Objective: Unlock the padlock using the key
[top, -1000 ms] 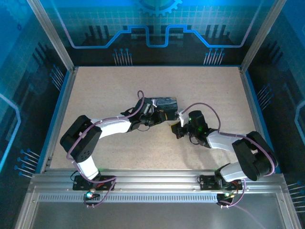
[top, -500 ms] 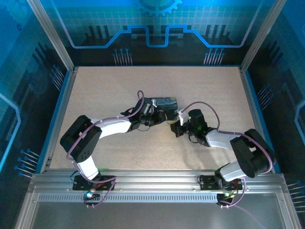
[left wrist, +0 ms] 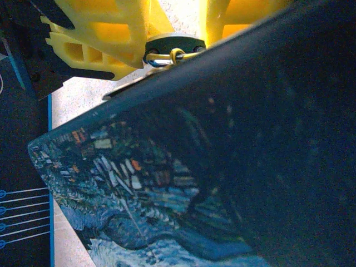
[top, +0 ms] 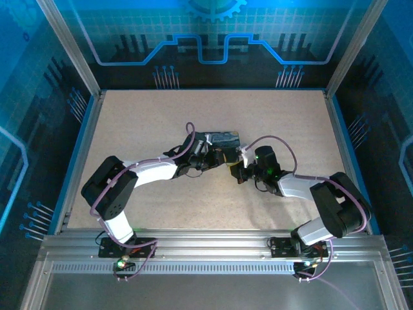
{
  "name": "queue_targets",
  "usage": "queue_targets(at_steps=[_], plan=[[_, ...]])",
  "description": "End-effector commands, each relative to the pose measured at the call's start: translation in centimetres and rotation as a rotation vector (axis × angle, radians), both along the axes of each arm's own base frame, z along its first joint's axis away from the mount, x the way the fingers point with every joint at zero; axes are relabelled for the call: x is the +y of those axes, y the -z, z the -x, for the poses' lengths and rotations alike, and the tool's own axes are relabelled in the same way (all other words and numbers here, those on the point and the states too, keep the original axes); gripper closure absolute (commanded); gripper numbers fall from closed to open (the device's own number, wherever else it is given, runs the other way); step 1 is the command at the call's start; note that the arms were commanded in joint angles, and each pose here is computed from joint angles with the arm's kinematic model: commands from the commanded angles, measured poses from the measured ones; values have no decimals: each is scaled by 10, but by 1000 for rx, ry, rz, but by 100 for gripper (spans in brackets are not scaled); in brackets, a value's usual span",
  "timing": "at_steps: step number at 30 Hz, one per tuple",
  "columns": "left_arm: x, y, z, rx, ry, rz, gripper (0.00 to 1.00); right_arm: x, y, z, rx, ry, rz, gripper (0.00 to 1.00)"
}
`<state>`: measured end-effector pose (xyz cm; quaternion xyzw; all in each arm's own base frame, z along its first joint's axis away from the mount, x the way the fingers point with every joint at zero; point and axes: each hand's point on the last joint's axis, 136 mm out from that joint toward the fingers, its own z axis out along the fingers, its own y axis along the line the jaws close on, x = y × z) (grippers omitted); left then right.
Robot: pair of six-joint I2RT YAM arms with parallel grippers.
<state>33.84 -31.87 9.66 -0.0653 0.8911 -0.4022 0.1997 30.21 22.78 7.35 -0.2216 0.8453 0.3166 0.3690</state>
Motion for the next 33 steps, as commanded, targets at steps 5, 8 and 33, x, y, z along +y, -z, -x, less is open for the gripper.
queue_targets(at_steps=[5,8,33], plan=[[-9,-29,-3,-54,15,50,89,6,-20,-16,-57,3,-54,100],[-9,-29,-2,-52,15,51,89,7,-22,-17,-61,6,-61,100],[-12,-29,1,-50,25,53,89,18,-40,-22,-92,-8,-121,100]])
